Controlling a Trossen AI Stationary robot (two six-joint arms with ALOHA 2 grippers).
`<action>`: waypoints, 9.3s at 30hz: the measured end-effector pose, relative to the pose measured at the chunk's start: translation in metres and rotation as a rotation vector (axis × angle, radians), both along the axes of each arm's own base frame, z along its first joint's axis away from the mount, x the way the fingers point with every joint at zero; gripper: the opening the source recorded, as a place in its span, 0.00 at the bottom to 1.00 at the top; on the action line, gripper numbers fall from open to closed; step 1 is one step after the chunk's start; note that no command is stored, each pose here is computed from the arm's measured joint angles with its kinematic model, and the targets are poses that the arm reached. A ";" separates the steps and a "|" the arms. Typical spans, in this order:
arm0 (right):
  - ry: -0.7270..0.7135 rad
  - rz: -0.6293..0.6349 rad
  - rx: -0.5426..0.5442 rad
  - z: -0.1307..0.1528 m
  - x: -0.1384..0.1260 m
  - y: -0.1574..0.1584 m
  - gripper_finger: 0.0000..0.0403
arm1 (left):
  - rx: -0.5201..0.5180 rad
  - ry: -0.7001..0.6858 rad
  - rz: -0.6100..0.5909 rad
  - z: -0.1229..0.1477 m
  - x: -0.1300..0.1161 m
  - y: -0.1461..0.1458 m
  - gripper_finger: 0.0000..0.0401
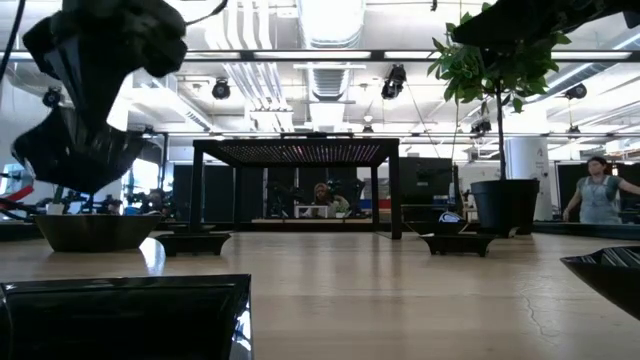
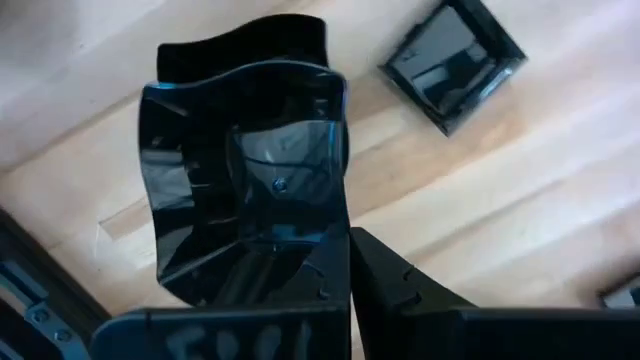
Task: Pick & Place Mini shaped plates
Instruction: Stack the black distorted square plate on top of the other black distorted square plate
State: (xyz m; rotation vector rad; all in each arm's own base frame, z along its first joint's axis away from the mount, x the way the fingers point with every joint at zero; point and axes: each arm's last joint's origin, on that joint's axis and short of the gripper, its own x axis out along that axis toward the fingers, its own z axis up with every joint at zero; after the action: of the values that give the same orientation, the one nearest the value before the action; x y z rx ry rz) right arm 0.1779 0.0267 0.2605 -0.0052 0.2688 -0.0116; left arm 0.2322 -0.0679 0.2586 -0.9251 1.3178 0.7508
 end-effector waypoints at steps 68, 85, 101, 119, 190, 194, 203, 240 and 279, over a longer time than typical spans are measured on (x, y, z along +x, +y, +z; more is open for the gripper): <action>-0.123 0.030 -0.123 0.021 0.002 0.000 0.02 | 0.103 0.099 0.191 -0.040 0.030 0.006 0.00; -0.123 0.030 -0.124 0.021 0.002 0.000 0.02 | 0.105 0.106 0.199 -0.042 0.029 0.009 0.00; -0.123 0.030 -0.127 0.021 0.002 0.000 0.02 | 0.108 0.132 0.191 -0.046 0.027 0.014 0.00; -0.123 0.030 -0.127 0.021 0.001 0.000 0.02 | 0.070 0.142 0.165 -0.046 0.027 0.014 0.02; 0.554 0.102 0.182 0.016 0.019 0.071 0.02 | 1.006 -0.415 -0.253 0.041 -0.021 -0.025 0.17; 0.675 0.083 0.188 0.020 0.024 0.085 0.02 | 1.014 -0.421 -0.257 0.041 -0.022 -0.026 0.17; 1.030 -0.250 0.223 0.013 0.018 0.085 0.02 | 1.041 -0.416 -0.290 0.042 -0.023 -0.028 0.17; 1.323 -0.684 0.493 -0.073 -0.021 0.069 0.28 | 1.059 -0.413 -0.297 0.042 -0.023 -0.028 0.17; 1.240 -0.559 0.374 -0.083 -0.010 0.072 0.02 | 1.032 -0.416 -0.299 0.041 -0.022 -0.029 0.17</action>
State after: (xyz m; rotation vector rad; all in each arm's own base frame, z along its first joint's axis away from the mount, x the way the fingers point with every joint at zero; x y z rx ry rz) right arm 0.1683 0.0984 0.1771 0.4479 1.5023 -0.5270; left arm 0.2101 -0.0966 0.3000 -0.0297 0.5320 0.8051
